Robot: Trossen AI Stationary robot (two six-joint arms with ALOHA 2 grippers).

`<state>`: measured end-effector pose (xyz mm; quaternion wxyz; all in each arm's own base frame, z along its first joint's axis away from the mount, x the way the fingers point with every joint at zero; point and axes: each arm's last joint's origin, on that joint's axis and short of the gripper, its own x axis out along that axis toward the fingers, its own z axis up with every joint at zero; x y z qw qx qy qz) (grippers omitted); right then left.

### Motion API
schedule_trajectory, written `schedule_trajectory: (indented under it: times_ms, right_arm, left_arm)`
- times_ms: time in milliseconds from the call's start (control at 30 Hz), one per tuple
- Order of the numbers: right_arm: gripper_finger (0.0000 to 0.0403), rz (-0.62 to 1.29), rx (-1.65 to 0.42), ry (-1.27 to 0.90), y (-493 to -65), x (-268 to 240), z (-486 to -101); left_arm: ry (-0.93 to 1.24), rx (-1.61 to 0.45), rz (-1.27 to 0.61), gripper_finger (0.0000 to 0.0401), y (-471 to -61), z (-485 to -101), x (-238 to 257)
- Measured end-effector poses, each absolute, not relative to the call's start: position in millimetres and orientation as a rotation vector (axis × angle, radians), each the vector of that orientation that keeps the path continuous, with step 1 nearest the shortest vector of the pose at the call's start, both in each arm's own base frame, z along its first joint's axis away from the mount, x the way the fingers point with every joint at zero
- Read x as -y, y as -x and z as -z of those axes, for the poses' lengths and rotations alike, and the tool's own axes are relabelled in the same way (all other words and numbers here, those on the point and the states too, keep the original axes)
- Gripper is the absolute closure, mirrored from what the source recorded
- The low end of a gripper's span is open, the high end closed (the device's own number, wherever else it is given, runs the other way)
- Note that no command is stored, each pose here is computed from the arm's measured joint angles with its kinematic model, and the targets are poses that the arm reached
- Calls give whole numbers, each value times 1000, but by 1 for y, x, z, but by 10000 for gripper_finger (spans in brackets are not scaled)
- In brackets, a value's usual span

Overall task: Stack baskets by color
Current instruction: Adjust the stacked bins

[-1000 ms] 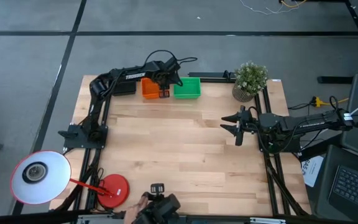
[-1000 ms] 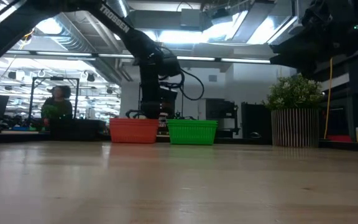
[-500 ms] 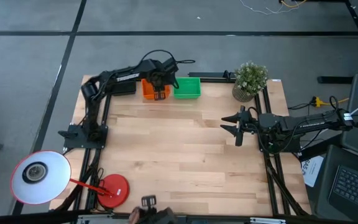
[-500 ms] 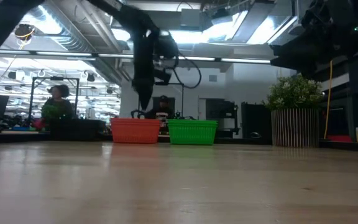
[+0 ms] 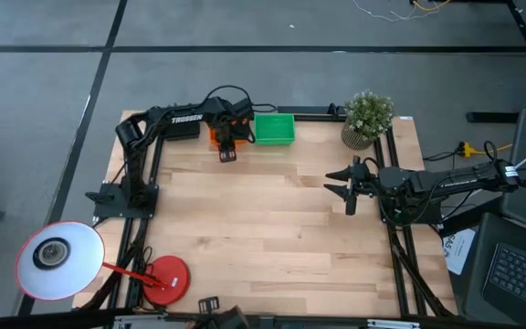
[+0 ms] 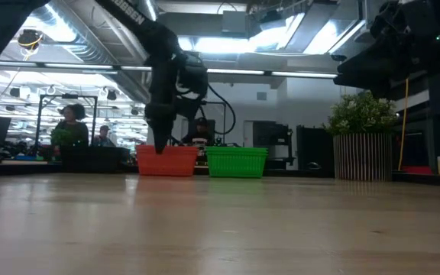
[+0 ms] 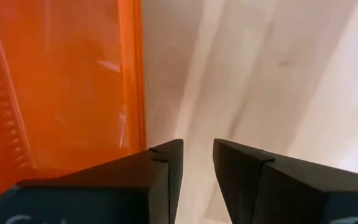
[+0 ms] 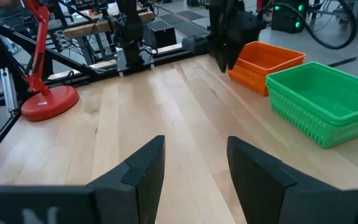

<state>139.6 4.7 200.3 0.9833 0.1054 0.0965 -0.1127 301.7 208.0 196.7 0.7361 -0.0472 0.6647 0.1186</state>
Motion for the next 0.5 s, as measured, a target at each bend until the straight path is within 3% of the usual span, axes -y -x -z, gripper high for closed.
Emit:
schedule_trajectory:
  times_ms: [267, 500]
  right_arm:
    - [229, 226, -191, -214, -140, -5, -201]
    - [229, 226, -188, -216, -140, -5, -201]
  left_arm:
    - [39, -1381, -391, 321, -299, -191, -228]
    - [49, -1380, -398, 321, -291, -192, -238]
